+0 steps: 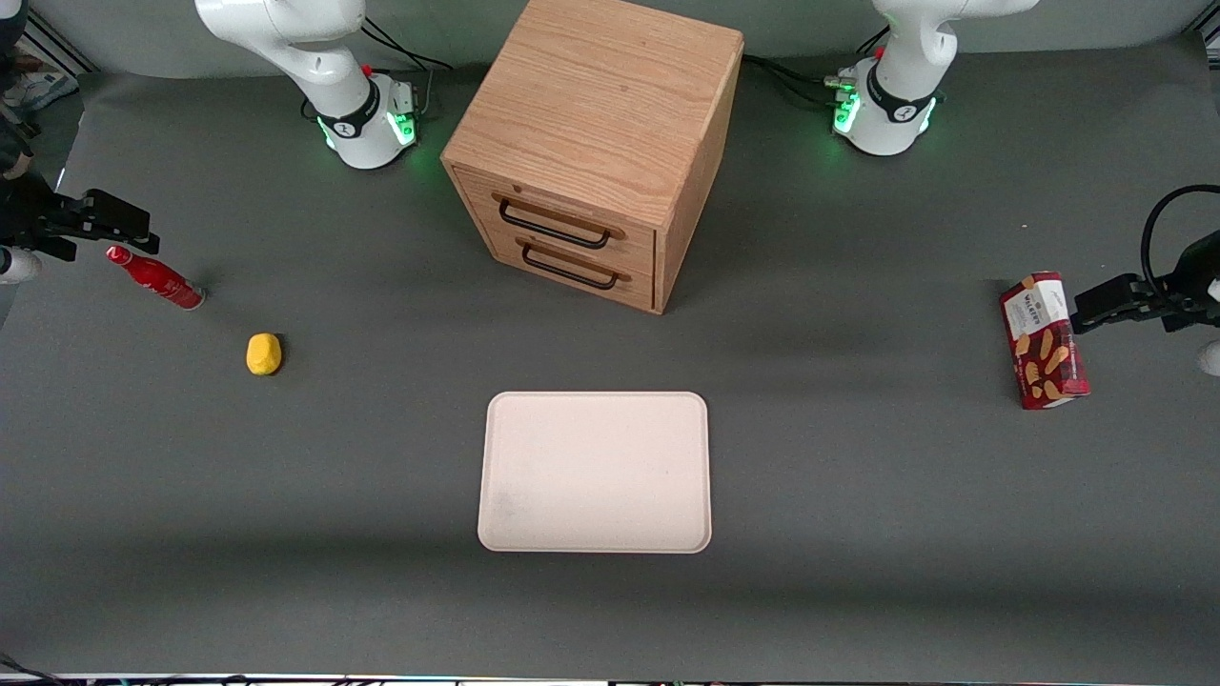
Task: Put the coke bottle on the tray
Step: 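Move the right gripper over the red Coca-Cola bottle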
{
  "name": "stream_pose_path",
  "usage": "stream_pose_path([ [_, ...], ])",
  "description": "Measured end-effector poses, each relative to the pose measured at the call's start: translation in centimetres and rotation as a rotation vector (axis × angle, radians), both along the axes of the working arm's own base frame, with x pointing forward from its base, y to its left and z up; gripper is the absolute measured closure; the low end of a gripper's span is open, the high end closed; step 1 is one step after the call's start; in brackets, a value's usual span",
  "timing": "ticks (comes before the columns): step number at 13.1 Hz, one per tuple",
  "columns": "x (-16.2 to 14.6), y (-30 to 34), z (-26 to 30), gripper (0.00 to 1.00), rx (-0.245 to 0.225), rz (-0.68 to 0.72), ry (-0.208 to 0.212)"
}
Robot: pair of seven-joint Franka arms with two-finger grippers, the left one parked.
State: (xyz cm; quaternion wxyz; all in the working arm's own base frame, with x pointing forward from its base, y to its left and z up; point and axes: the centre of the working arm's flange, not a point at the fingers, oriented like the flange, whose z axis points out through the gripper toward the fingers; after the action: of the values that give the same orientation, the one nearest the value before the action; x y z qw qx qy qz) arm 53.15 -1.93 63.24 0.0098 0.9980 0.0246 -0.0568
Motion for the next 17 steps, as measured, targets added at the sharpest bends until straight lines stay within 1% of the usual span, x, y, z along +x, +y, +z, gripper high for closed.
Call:
stream_pose_path([
  [8,0.0,-0.3,0.0,0.00,-0.001,-0.004,0.000],
  [9,0.0,-0.6,0.0,0.00,-0.005,-0.005,0.000],
  [10,-0.1,-1.5,0.1,0.00,-0.019,0.004,0.001],
  [12,-0.5,-4.7,0.3,0.00,-0.045,0.040,0.005],
  [15,-2.5,-12.4,0.6,0.00,-0.030,0.039,0.005],
  [17,-5.2,-17.1,0.4,0.00,-0.023,0.041,-0.014],
])
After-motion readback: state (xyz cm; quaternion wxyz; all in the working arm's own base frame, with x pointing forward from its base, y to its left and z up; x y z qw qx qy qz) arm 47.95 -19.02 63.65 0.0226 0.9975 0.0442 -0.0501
